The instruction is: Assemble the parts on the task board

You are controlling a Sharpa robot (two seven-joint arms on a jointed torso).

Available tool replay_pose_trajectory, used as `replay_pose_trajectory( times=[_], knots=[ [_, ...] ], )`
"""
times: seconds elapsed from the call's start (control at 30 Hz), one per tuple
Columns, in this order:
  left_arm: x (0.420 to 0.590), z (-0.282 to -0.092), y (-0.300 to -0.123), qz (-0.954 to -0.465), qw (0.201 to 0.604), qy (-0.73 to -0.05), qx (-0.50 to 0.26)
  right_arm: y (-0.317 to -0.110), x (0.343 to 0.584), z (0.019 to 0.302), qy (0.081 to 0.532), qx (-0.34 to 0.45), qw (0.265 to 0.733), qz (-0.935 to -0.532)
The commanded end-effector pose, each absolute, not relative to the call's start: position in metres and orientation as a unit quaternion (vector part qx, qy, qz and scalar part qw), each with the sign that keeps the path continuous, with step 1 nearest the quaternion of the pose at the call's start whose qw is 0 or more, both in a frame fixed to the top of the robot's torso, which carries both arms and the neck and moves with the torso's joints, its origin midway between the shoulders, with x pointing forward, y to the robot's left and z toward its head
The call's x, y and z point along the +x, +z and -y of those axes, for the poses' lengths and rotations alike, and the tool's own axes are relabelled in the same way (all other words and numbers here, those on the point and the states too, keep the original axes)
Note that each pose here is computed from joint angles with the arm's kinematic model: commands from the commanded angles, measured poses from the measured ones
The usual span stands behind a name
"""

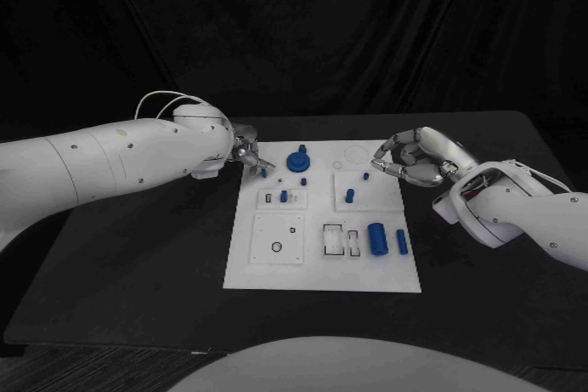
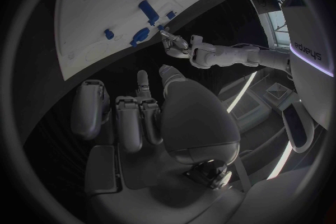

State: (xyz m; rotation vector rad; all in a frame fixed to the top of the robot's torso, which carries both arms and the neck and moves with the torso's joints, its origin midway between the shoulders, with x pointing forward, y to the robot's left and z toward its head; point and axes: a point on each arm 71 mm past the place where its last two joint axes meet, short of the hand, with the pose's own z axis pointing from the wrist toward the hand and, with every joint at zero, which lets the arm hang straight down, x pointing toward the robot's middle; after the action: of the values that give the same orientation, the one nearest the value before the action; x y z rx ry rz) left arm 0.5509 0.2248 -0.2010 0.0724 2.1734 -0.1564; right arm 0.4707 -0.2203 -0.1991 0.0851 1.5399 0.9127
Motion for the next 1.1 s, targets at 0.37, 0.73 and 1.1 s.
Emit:
replay_pose_trajectory(
  times=[0.37,0.73,1.1],
  knots=[
    [0.5501,-0.2226,-0.2053,-0.887,0.457,-0.064,0.027,-0.2000,0.4711,0.2212,0.394,0.039,0.623,-0.674],
    [0.5509,-0.2209,-0.2048,-0.883,0.463,-0.071,0.027,-0.2007,0.4714,0.2213,0.393,0.040,0.622,-0.676],
    [0.5515,-0.2194,-0.2052,-0.882,0.464,-0.075,0.028,-0.2012,0.4716,0.2206,0.392,0.040,0.620,-0.678]
  ],
)
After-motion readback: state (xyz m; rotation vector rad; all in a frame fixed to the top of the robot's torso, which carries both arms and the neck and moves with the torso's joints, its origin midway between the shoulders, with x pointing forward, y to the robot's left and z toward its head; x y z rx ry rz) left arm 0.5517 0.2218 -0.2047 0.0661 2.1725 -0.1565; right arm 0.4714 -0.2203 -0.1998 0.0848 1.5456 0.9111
